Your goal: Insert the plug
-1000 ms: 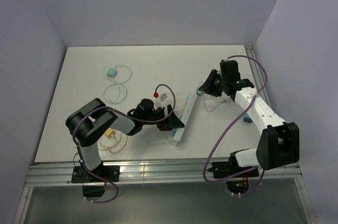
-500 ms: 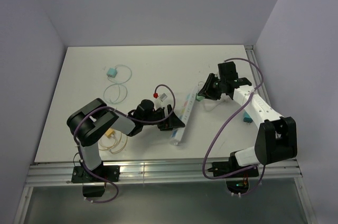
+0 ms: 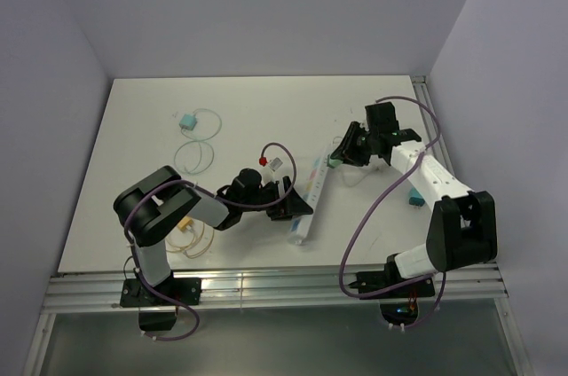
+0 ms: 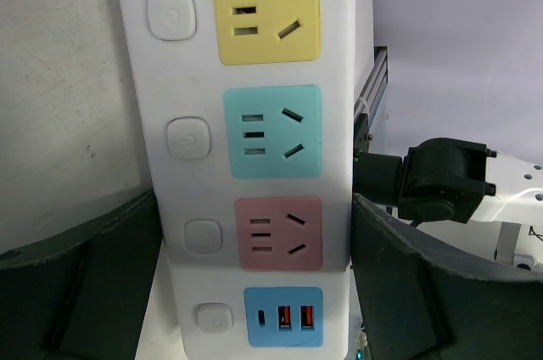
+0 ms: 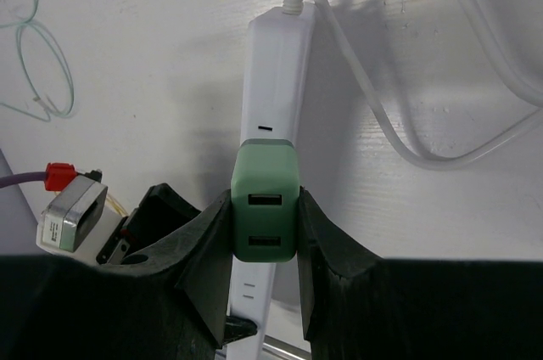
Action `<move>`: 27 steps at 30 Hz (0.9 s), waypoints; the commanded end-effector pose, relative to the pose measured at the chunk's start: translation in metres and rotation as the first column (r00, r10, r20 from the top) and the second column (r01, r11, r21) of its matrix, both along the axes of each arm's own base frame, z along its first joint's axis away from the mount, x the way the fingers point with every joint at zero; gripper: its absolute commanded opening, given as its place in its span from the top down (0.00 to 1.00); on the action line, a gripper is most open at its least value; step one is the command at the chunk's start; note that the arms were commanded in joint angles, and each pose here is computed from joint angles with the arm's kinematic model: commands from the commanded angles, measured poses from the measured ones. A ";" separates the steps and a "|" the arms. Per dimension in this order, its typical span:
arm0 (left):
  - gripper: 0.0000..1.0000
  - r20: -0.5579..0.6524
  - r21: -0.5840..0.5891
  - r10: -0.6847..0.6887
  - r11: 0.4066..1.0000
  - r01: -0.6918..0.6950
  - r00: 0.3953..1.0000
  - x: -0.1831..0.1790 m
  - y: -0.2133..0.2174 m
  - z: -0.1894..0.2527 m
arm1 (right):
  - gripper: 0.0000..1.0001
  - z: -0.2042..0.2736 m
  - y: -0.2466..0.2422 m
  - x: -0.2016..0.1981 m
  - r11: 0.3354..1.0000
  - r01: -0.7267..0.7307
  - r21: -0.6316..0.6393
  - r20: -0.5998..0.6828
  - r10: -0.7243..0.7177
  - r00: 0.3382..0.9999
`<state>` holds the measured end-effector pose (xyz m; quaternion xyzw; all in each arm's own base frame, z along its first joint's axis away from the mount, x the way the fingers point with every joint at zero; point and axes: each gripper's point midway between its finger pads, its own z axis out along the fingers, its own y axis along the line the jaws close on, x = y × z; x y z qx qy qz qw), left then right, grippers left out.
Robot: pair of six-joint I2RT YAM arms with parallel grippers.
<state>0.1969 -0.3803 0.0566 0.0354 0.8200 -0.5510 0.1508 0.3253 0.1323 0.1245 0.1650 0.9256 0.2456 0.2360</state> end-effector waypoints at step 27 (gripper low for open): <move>1.00 -0.028 -0.007 -0.003 1.000 0.003 1.000 -0.004 -0.005 -0.006 | 1.00 0.013 0.003 0.032 1.000 0.021 0.023 0.081 -0.023 0.996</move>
